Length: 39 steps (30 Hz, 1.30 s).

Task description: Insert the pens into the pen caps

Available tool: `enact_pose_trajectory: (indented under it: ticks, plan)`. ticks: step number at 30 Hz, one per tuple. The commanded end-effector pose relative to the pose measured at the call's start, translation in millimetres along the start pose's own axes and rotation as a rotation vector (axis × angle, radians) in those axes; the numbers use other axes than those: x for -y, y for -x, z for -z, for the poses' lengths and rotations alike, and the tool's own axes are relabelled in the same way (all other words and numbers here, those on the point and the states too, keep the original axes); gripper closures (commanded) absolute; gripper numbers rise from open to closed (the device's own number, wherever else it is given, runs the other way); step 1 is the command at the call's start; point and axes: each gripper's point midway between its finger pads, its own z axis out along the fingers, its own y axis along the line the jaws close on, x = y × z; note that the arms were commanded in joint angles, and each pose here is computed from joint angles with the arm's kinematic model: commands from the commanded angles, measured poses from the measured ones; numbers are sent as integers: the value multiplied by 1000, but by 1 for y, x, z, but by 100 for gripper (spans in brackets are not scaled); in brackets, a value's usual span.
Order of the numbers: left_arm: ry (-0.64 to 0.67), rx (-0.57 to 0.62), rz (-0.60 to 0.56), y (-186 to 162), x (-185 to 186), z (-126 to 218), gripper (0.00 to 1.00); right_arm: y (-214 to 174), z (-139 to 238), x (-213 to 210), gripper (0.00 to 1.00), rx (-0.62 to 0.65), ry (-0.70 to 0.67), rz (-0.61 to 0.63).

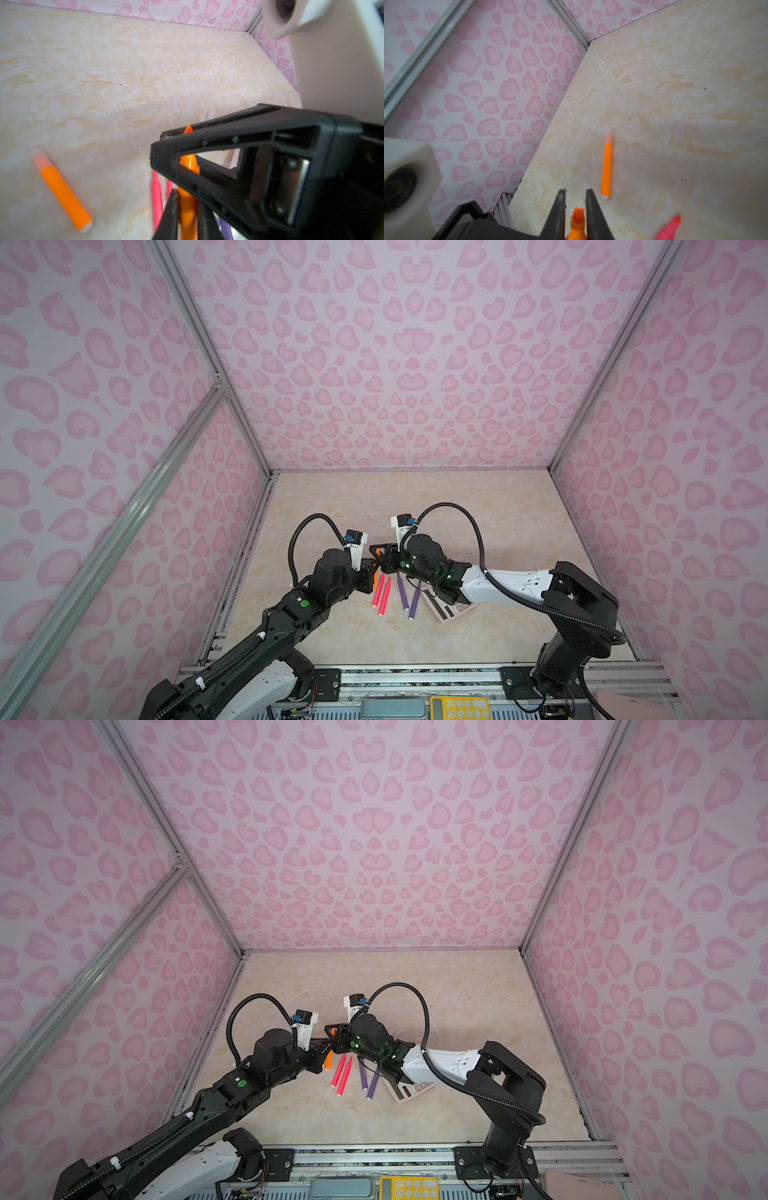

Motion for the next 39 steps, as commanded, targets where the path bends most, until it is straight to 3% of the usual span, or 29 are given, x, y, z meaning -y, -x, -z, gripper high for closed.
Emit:
enact_pose_trajectory:
  ticks: [1, 4, 7, 13, 20, 30, 34, 37, 39]
  plan:
    - [-24, 65, -8, 19, 7, 0, 97, -6, 0, 0, 92, -22, 8, -10]
    - [-14, 58, -1, 18, 6, -2, 97, -5, 1, -3, 100, -20, 10, -2]
    - [-8, 42, 3, 18, 5, -5, 94, -7, 1, -2, 100, -20, 7, -7]
    - [-3, 38, 4, 16, 4, -7, 80, -8, 1, -9, 100, -28, 27, -8]
    - [-5, 33, 0, 16, 5, -7, 72, -12, 1, -12, 100, -33, 38, -12]
    - [-1, 47, -1, 18, 4, -4, 80, -15, -1, -16, 100, -45, 53, -15]
    - [0, 57, 3, 18, 3, -2, 90, -14, 0, -16, 100, -44, 48, -6]
    - [1, 65, 5, 20, 3, 0, 95, -16, 0, -14, 83, -41, 43, -3]
    - [27, 79, 11, 21, -1, 3, 97, -13, 2, -13, 59, -35, 35, 5]
